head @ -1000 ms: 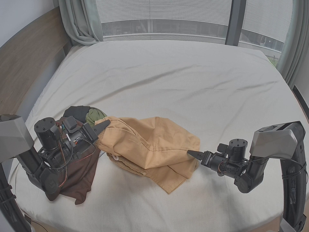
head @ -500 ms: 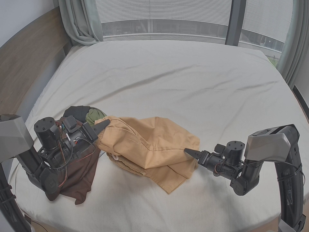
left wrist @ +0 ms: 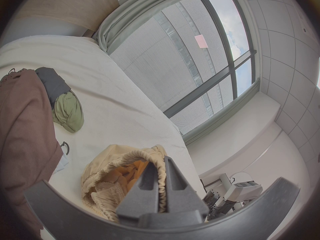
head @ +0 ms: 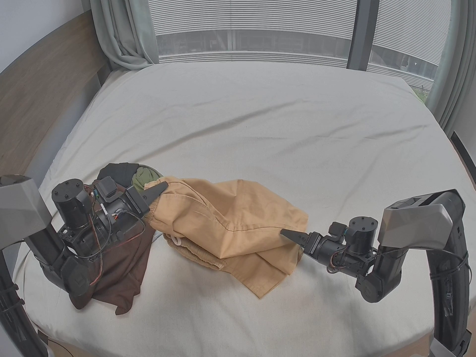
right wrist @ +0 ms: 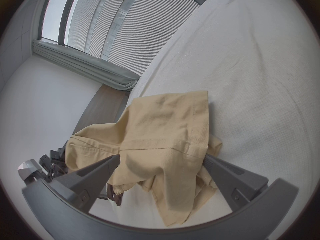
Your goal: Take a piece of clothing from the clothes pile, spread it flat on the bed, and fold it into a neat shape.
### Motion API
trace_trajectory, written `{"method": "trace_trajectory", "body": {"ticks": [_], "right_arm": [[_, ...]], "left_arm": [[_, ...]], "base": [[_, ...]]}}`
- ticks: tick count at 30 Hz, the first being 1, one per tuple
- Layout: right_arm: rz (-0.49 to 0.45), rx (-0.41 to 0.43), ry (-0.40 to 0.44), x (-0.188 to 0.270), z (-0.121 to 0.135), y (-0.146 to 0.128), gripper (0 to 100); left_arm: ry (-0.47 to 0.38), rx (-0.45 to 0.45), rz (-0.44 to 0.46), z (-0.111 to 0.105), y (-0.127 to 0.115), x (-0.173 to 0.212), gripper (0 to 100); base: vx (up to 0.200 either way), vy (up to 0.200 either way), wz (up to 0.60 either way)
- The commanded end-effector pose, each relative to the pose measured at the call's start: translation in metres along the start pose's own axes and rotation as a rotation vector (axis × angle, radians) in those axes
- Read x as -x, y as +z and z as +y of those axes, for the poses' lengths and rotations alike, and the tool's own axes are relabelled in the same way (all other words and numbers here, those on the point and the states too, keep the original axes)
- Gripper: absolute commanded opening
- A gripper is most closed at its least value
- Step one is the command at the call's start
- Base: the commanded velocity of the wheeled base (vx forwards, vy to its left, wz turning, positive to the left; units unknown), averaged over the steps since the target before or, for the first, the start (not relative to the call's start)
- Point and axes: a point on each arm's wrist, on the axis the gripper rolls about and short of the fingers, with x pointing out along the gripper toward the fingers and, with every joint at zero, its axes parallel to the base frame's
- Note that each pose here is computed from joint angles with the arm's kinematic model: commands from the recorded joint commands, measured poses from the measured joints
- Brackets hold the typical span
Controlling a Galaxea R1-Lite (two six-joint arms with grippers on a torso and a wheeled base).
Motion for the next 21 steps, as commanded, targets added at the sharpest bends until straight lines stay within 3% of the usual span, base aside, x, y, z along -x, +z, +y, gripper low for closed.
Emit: {"method": "trace_trajectory", "body": {"ticks": [1,7,21], "right_arm": [[-0.005,0.005,0.042,0.013,0.015,0.012,100],[0.019,0.006,0.085,0.030,0.025,0.021,100],[0.018,0.009,0.096,0.036,0.026,0.026,100]], "left_arm": [[0.008,0.000,-0.009,0.004,0.003,-0.001,0],[0.011,0.001,-0.010,0.006,0.002,-0.002,0],[0.011,0.001,-0.010,0.006,0.003,-0.002,0]], "base": [[0.000,0.000,0.00],[0.000,0.000,0.00],[0.000,0.000,0.00]]}}
